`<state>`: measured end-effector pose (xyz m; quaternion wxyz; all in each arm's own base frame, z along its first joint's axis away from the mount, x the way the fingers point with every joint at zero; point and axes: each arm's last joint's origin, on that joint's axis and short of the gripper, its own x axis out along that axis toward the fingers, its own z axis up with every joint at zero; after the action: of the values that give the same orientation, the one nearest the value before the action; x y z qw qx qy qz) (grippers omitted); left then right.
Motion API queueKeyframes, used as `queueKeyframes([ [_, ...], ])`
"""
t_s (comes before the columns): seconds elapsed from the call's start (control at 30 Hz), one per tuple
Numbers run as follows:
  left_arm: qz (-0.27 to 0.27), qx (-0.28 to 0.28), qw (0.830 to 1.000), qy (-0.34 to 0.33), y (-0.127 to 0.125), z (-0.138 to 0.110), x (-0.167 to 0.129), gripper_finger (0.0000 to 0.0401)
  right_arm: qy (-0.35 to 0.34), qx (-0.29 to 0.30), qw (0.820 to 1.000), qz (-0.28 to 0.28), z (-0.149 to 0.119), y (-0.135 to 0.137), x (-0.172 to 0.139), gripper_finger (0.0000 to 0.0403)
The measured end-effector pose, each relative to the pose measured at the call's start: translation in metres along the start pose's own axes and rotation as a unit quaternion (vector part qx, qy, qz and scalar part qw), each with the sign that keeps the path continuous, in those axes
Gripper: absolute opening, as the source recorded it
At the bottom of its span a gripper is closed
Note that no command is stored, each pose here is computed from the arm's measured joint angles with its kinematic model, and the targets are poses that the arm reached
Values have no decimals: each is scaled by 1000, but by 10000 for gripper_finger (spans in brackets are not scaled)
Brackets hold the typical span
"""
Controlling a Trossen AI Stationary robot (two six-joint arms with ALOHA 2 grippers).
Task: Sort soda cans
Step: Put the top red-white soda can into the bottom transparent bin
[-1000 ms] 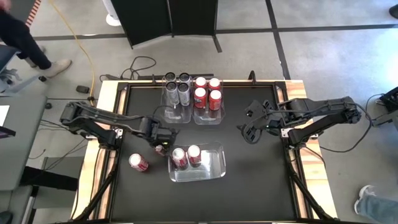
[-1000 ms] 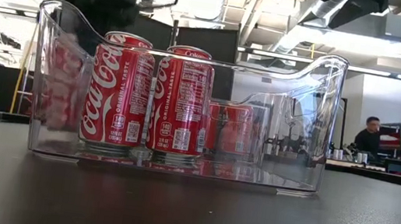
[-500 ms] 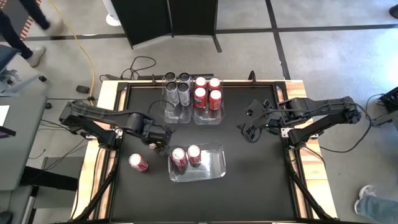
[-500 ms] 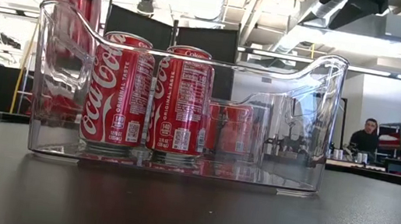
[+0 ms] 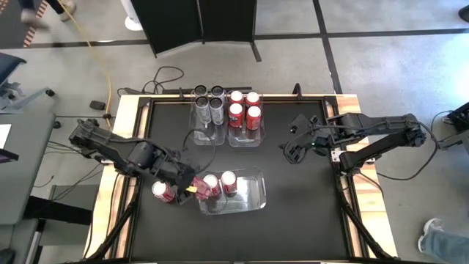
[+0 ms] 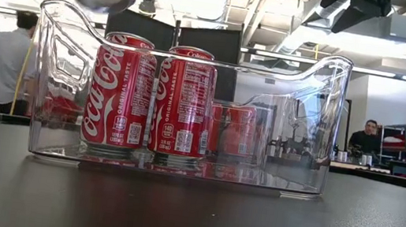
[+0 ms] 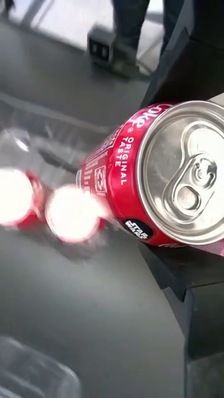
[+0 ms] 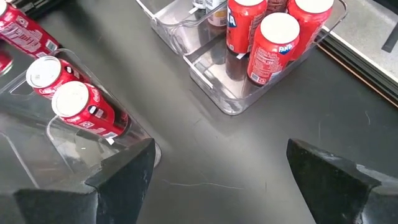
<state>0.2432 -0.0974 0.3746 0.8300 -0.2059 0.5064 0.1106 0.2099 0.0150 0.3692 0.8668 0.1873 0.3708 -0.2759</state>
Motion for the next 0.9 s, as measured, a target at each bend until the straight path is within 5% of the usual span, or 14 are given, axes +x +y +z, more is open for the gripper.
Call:
queueKeyframes([
  [0.3,-39,86,990,-104,-24,13,5,307,-1,6,1000,-1,2,-1,2,379],
  [0.6,18,207,978,-18,-47,23,41,307,1,12,1000,0,3,-2,2,379],
  [0.9,30,330,941,63,-66,29,75,307,7,21,1000,7,2,-1,2,379],
])
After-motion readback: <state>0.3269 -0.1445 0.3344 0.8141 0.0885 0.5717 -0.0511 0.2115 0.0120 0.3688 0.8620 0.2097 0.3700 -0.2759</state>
